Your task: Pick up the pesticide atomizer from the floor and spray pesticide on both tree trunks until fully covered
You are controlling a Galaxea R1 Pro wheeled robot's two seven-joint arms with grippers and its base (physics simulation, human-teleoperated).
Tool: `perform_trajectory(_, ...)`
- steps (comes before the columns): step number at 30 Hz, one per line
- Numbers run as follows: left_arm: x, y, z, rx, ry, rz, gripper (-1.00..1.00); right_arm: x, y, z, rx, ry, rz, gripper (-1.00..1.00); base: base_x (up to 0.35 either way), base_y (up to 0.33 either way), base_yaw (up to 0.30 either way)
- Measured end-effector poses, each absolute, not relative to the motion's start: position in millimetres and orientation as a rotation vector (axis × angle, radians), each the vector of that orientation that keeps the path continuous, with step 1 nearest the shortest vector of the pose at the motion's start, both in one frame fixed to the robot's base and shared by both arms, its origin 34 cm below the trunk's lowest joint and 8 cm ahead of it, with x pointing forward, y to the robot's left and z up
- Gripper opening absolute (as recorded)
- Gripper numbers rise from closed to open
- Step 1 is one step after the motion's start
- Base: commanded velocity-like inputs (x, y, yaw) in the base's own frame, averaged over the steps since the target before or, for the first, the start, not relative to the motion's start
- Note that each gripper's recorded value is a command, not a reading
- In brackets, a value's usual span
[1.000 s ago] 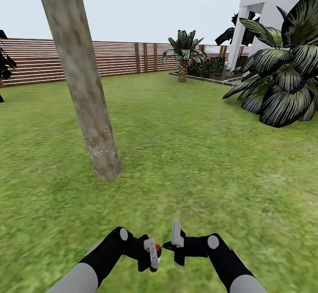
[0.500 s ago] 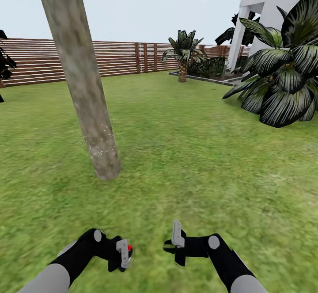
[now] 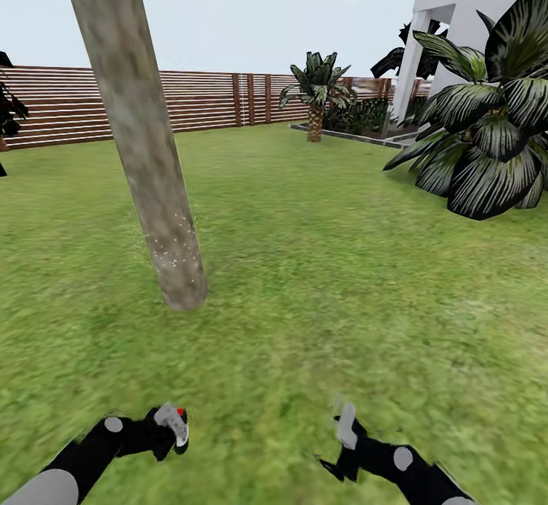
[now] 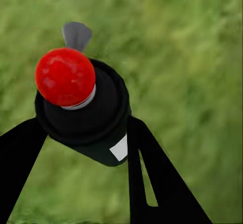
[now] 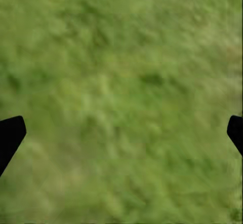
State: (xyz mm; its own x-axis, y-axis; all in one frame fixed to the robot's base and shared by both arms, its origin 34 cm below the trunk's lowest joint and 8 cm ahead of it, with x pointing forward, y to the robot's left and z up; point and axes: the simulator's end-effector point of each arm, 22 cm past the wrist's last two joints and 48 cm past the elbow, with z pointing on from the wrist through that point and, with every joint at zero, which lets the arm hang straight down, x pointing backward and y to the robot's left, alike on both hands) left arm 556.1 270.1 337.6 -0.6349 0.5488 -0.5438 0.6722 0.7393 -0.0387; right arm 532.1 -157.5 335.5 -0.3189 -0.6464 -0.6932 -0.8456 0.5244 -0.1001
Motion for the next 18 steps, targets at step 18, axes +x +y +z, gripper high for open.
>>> perform_trajectory(18,452.4,370.4,278.5,-0.017,2.436,0.219,-1.0,490.5,-300.9,304.9,-0.176,2.236,-0.28,1.0,0.0,0.0,0.0)
